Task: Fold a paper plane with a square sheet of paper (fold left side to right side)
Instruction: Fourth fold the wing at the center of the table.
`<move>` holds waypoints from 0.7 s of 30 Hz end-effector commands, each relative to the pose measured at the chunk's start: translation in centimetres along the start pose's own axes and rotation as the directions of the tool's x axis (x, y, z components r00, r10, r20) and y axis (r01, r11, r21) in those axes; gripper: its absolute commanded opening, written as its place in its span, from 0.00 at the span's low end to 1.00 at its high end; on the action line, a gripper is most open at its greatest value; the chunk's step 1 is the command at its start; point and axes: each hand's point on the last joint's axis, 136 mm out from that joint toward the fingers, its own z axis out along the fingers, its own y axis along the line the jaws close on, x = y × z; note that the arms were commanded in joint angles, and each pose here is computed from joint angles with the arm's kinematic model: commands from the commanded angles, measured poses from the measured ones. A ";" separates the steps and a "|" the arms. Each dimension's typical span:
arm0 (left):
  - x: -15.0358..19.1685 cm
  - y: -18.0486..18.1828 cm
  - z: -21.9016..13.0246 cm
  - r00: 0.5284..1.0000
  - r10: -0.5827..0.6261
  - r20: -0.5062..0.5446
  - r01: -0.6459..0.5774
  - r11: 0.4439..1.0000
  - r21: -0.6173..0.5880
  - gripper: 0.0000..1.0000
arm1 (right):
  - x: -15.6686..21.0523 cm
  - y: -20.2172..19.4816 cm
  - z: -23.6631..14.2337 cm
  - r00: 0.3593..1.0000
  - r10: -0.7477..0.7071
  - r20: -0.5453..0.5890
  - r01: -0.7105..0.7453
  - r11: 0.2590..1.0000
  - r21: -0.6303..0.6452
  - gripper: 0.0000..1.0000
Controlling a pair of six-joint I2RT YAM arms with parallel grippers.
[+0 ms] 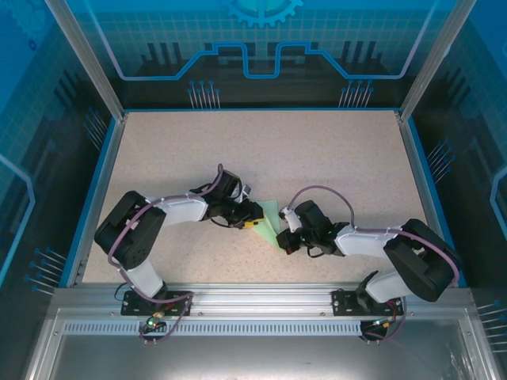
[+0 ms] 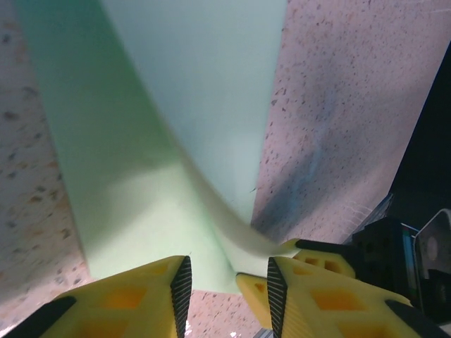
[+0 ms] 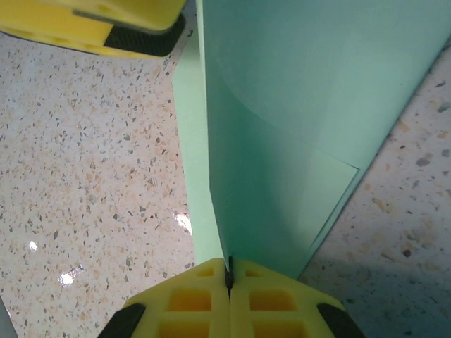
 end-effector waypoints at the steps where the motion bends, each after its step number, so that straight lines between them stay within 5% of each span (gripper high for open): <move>1: -0.3 -0.9 0.7 1.000 0.016 -0.020 -0.016 1.000 0.017 0.37 | 0.7 -0.1 0.2 0.999 0.030 -0.018 -0.031 0.999 -0.027 0.00; 15: -0.4 0.5 2.6 0.999 0.003 -0.053 -0.004 1.000 -0.028 0.39 | 0.9 -0.3 0.4 0.998 0.057 -0.036 -0.059 0.997 -0.045 0.00; 21: -0.5 1.2 2.9 0.998 -0.003 -0.057 -0.001 0.998 -0.059 0.39 | 0.7 -0.1 0.3 0.998 0.058 -0.036 -0.060 0.996 -0.061 0.10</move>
